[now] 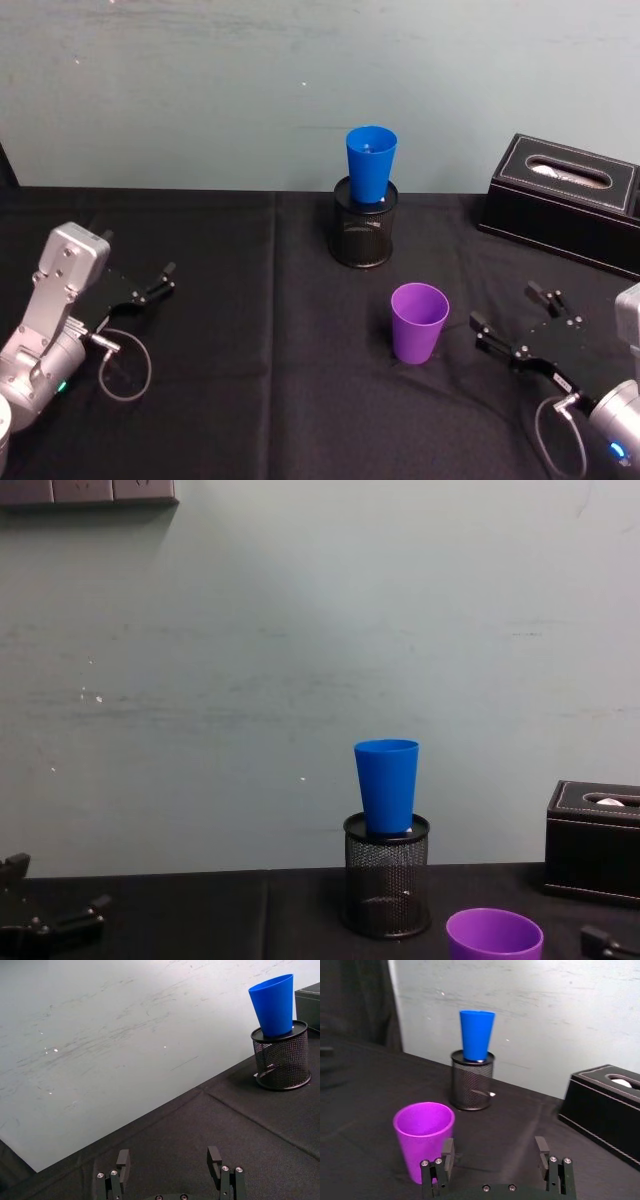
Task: Pick up one cup with a gripper and tap it against the other cup.
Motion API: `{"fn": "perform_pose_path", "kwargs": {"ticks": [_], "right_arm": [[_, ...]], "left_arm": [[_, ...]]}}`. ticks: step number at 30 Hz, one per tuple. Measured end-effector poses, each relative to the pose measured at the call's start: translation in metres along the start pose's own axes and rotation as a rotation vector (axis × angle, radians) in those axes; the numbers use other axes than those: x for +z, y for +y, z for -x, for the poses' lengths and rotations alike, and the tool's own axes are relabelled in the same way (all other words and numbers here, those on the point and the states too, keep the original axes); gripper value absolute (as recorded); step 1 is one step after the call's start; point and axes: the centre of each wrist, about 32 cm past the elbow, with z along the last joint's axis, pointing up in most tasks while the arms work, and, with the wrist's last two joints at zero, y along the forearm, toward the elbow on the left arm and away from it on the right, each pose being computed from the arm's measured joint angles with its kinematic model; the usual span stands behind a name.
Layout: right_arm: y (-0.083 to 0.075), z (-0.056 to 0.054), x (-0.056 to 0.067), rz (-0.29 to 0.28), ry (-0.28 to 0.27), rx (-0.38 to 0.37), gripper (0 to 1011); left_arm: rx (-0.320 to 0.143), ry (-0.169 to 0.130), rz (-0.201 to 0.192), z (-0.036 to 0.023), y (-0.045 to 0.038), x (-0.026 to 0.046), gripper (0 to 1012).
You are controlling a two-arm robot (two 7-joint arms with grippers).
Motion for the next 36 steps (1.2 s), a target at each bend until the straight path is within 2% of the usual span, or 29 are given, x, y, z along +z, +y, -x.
{"fn": "perform_pose_path", "kwargs": {"ticks": [6,18,36], "right_arm": [[0.000,0.007,-0.003,-0.009,0.041,0.051,1003],[0.002,0.015,-0.008,-0.013,0.077,0.092,1003],[0.017,0.023,-0.019,-0.030,0.068,0.165,1003]], "left_arm": [[0.000,0.000,0.000,0.0000,0.0000,0.0000,1011],[0.000,0.000,0.000,0.0000,0.0000,0.0000,1011],[0.000,0.000,0.000,0.0000,0.0000,0.0000,1011]]}}
